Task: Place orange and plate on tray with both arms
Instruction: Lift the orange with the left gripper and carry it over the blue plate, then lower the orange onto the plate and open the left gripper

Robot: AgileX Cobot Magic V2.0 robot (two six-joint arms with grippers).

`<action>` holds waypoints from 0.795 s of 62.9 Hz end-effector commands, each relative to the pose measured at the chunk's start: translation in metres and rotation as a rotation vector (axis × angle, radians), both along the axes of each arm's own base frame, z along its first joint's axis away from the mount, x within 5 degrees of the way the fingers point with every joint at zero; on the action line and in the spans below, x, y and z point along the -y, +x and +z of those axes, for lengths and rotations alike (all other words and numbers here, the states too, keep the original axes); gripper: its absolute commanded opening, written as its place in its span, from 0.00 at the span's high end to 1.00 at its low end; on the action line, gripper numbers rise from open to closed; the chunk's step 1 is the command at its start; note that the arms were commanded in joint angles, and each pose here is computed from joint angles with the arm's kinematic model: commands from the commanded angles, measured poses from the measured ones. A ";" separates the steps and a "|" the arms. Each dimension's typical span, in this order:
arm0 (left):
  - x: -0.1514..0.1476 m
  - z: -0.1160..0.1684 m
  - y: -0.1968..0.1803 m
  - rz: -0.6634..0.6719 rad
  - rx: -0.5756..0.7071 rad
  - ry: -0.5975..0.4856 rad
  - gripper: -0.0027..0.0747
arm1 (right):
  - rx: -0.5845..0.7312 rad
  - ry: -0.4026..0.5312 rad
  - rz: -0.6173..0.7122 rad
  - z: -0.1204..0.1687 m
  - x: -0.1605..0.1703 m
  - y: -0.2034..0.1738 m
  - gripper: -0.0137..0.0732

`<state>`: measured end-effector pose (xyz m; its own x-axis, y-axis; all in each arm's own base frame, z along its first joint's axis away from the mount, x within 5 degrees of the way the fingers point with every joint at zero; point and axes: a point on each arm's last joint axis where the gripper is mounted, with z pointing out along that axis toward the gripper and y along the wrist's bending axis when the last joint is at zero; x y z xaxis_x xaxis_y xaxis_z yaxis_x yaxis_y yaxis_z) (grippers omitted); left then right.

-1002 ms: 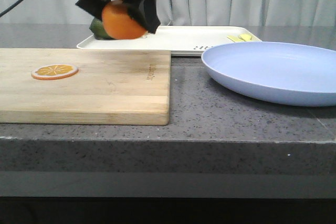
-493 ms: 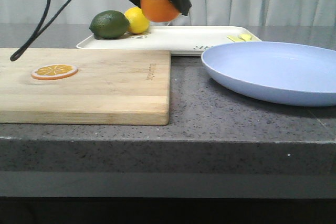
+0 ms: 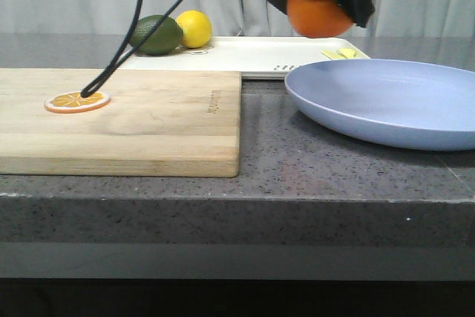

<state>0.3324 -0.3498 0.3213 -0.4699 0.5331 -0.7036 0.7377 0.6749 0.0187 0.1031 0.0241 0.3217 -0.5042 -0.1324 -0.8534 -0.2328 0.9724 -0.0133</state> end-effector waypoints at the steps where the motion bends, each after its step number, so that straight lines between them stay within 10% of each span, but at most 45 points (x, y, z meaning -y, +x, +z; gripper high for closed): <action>1: 0.010 0.039 -0.016 -0.044 0.114 -0.127 0.41 | 0.099 0.013 0.007 0.016 -0.001 0.004 0.13; 32: 0.051 -0.001 -0.031 -0.122 0.094 -0.100 0.41 | 0.087 0.011 0.007 0.015 -0.001 0.004 0.13; 50: 0.051 -0.004 -0.032 -0.122 0.070 -0.085 0.23 | 0.088 0.011 0.007 0.015 -0.001 0.004 0.13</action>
<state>0.3082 -0.4039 0.2662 -0.4231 0.6111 -0.6689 0.8100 0.5860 0.0230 0.1031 0.0241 0.3217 -0.5042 -0.1324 -0.8534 -0.2328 0.9724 -0.0133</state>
